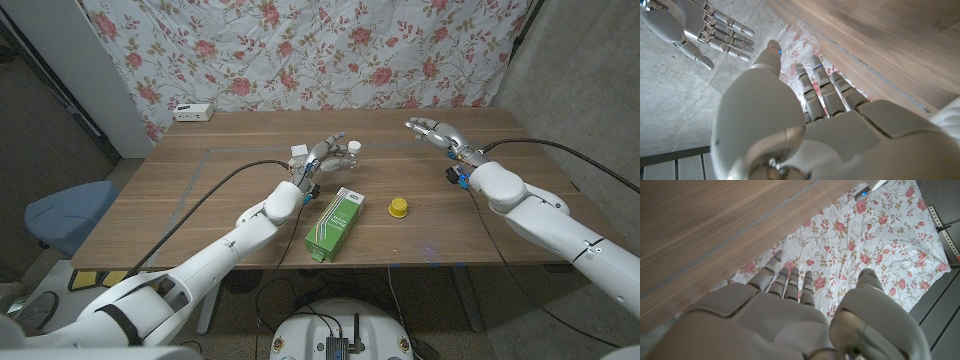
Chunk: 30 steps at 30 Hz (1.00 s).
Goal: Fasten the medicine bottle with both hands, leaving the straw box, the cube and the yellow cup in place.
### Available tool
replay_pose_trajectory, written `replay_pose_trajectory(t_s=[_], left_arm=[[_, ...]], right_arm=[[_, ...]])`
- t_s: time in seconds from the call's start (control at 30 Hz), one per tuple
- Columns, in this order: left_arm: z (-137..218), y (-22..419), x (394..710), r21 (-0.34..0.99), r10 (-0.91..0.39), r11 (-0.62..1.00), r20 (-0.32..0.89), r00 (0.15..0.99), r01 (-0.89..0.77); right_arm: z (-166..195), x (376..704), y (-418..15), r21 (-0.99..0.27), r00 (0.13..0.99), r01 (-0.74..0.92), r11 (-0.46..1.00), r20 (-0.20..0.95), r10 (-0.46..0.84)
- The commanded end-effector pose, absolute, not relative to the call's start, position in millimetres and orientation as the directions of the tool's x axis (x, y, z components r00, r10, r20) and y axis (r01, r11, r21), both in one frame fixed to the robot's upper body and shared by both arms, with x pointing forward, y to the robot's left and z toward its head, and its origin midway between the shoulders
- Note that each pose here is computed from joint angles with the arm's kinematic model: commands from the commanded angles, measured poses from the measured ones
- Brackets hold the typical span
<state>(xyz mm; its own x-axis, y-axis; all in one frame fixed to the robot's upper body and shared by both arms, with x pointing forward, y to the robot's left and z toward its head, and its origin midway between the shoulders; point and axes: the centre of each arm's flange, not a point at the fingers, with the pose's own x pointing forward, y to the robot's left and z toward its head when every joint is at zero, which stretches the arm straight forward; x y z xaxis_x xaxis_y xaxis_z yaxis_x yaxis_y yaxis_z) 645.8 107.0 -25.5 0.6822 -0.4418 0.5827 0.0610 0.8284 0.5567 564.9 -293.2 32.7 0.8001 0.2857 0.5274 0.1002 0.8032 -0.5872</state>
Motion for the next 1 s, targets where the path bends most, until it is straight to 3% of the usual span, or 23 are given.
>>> replay_pose_trajectory(t_s=[0.03,1.0], left_arm=[[-19.0,90.5,650.5,0.571,-0.473,0.816,0.572,0.670,0.088],[-12.8,56.6,662.6,0.599,-0.538,0.787,0.547,0.641,0.149]], right_arm=[[49.2,552.6,-293.1,-0.694,0.837,0.146,0.705,0.466,0.286],[84.6,538.7,-275.4,-0.853,0.868,0.157,0.497,0.360,0.343]])
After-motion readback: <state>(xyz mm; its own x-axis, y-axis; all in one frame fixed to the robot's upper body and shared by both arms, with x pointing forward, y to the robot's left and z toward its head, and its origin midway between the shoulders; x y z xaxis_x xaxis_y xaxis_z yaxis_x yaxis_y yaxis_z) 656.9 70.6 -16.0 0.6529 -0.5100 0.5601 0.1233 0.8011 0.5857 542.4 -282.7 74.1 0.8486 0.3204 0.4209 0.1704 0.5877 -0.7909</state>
